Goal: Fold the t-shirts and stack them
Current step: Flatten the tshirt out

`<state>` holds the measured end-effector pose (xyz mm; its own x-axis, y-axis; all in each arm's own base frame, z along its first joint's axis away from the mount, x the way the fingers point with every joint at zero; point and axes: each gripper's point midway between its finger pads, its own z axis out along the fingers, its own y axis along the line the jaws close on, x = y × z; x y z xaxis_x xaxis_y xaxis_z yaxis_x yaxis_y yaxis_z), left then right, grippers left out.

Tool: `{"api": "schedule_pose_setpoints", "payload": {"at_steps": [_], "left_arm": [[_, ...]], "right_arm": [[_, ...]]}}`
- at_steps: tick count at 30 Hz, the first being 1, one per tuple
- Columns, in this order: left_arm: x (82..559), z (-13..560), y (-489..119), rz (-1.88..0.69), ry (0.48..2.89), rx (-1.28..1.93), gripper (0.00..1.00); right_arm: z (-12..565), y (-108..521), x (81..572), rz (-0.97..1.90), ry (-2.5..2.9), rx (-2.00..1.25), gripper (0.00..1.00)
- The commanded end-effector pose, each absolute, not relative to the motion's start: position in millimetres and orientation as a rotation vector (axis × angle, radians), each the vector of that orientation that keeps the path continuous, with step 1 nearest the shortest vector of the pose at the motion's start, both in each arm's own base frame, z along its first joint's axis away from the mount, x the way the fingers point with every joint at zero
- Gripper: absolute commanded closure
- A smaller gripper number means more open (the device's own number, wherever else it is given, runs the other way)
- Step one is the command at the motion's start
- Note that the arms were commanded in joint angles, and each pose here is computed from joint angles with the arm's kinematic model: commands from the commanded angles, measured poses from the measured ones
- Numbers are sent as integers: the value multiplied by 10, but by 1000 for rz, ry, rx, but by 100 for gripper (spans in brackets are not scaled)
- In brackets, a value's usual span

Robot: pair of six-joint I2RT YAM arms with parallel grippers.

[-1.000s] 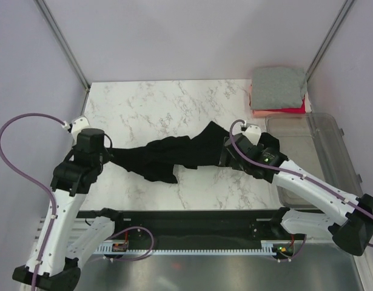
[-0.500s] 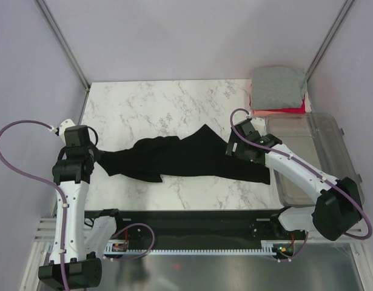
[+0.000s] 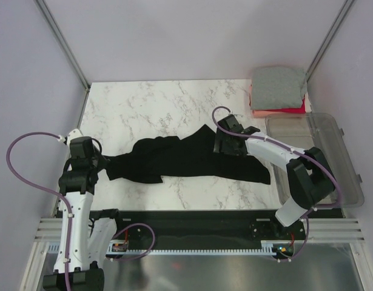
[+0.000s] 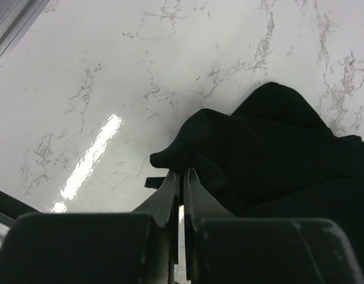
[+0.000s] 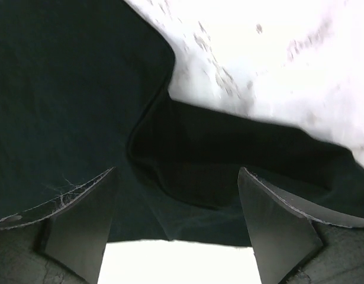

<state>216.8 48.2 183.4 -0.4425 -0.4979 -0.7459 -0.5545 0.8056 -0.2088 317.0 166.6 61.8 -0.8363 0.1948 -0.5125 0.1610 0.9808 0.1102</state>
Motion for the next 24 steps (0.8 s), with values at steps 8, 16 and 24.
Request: {"api": "schedule_pose_setpoints", "payload": {"at_steps": [8, 16, 24], "left_arm": [[2290, 1931, 418, 15, 2067, -727, 98], [2319, 1916, 393, -2, 2073, -716, 98], [2322, 1906, 393, 0, 2077, -714, 98]], "right_arm": [[904, 1795, 3587, 157, 2488, 203, 18], [791, 1898, 3650, 183, 2514, 145, 26], [688, 2018, 3734, 220, 2523, 109, 62]]}}
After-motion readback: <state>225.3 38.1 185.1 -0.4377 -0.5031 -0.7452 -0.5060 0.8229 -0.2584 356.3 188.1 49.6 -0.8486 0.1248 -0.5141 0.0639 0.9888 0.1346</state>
